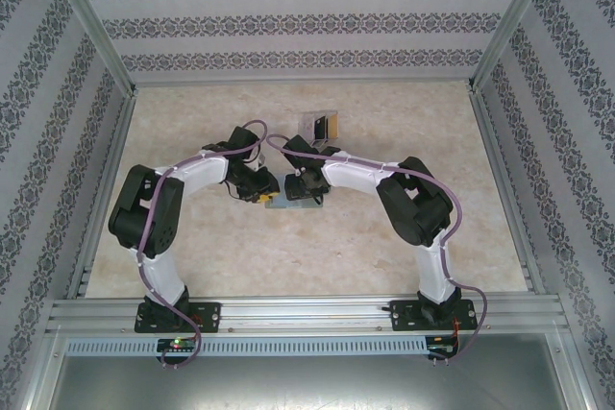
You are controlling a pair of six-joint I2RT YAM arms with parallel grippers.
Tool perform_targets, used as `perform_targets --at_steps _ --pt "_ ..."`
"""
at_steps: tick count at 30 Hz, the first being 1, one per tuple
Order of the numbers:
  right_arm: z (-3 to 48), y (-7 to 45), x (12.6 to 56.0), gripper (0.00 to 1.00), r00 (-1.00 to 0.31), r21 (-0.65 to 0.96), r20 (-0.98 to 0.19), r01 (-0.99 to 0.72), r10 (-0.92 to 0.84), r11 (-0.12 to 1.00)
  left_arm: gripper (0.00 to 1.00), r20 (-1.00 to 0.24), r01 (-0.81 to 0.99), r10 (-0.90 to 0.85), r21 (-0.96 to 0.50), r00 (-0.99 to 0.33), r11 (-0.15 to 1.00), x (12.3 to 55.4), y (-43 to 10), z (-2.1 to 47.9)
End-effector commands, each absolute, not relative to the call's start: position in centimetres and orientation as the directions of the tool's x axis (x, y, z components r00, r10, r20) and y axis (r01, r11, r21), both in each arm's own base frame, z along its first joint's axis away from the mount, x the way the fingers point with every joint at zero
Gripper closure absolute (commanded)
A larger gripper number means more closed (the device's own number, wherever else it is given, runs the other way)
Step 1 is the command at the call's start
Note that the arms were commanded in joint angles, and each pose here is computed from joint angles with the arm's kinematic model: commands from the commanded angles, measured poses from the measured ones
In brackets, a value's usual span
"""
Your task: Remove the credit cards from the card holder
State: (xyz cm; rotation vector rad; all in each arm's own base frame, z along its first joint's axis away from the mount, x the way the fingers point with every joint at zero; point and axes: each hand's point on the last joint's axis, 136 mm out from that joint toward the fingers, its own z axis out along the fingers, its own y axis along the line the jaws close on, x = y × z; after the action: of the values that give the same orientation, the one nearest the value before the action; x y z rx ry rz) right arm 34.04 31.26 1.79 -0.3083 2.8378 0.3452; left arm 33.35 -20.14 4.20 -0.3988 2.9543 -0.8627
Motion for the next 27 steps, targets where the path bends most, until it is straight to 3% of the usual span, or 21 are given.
perform_targets --at_steps 1,8,13,20,27 --pt "-1.8 28.3 32.1 0.56 -0.968 0.125 -0.169 -0.207 -0.185 0.970 0.72 0.033 -0.222 -0.243 -0.542 -0.969 0.811 33.6 -20.9 4.1" --pt "-1.7 28.3 32.0 0.57 -0.968 0.129 -0.167 -0.210 -0.187 0.969 0.70 0.049 -0.234 -0.245 -0.526 -0.968 0.818 33.4 -20.9 3.0" --pt "-1.7 28.6 31.9 0.57 -0.969 0.144 -0.165 -0.209 -0.185 0.967 0.70 0.059 -0.221 -0.232 -0.595 -0.971 0.773 33.7 -22.3 3.6" --pt "-1.3 29.4 31.9 0.58 -0.970 0.188 -0.166 -0.210 -0.179 0.960 0.77 0.049 -0.198 -0.217 -0.639 -0.975 0.744 34.1 -23.1 4.5" --pt "1.8 29.8 32.8 0.57 -0.967 0.267 -0.216 -0.189 -0.132 0.945 0.91 0.021 -0.189 -0.220 -0.594 -0.975 0.782 34.0 -22.1 4.6"
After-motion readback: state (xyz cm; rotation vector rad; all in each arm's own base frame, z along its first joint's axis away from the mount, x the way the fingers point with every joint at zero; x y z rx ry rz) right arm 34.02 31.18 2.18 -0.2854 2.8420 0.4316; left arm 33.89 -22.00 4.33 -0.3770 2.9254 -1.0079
